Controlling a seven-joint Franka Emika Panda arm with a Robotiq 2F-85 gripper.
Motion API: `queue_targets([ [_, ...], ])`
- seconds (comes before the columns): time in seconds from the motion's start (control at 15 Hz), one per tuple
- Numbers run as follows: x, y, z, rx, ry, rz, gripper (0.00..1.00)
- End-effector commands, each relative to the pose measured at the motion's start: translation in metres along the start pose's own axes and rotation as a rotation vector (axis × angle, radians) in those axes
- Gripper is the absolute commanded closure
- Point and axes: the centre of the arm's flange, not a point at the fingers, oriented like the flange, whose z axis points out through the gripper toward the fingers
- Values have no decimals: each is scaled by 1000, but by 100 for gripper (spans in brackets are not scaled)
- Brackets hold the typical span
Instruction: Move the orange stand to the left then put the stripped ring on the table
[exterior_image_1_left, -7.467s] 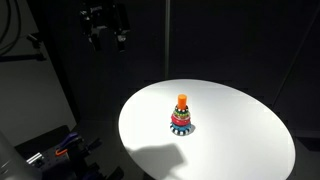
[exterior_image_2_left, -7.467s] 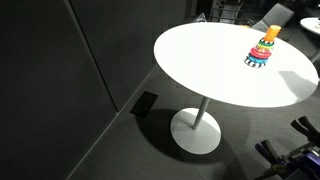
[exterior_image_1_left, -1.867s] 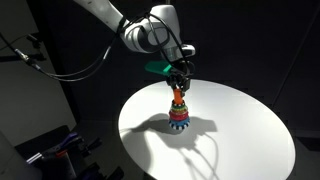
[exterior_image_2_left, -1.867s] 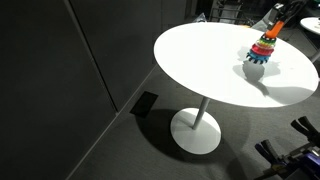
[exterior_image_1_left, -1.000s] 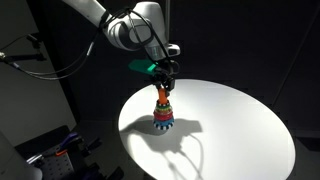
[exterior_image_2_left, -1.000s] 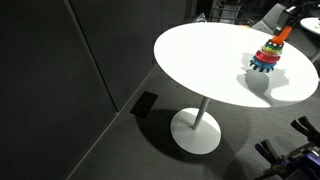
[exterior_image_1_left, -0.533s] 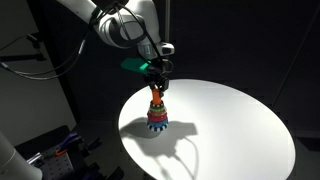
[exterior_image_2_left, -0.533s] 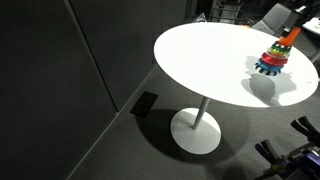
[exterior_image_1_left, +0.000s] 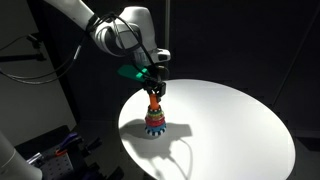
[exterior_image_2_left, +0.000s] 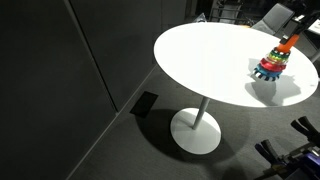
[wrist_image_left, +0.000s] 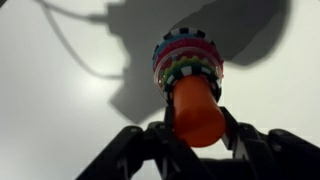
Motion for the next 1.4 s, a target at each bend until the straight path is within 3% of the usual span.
queue_targets([
  [0.0, -4, 1, 1, 4, 19, -13, 80],
  [0.07, -4, 1, 3, 2, 19, -13, 69],
  [0.13, -4, 0, 5, 0, 21, -14, 30],
  [0.2, -4, 0, 5, -1, 22, -14, 29],
  [0.47, -3, 1, 3, -1, 38, -14, 1],
  [1.33, -23, -3, 20, -3, 102, -22, 0],
])
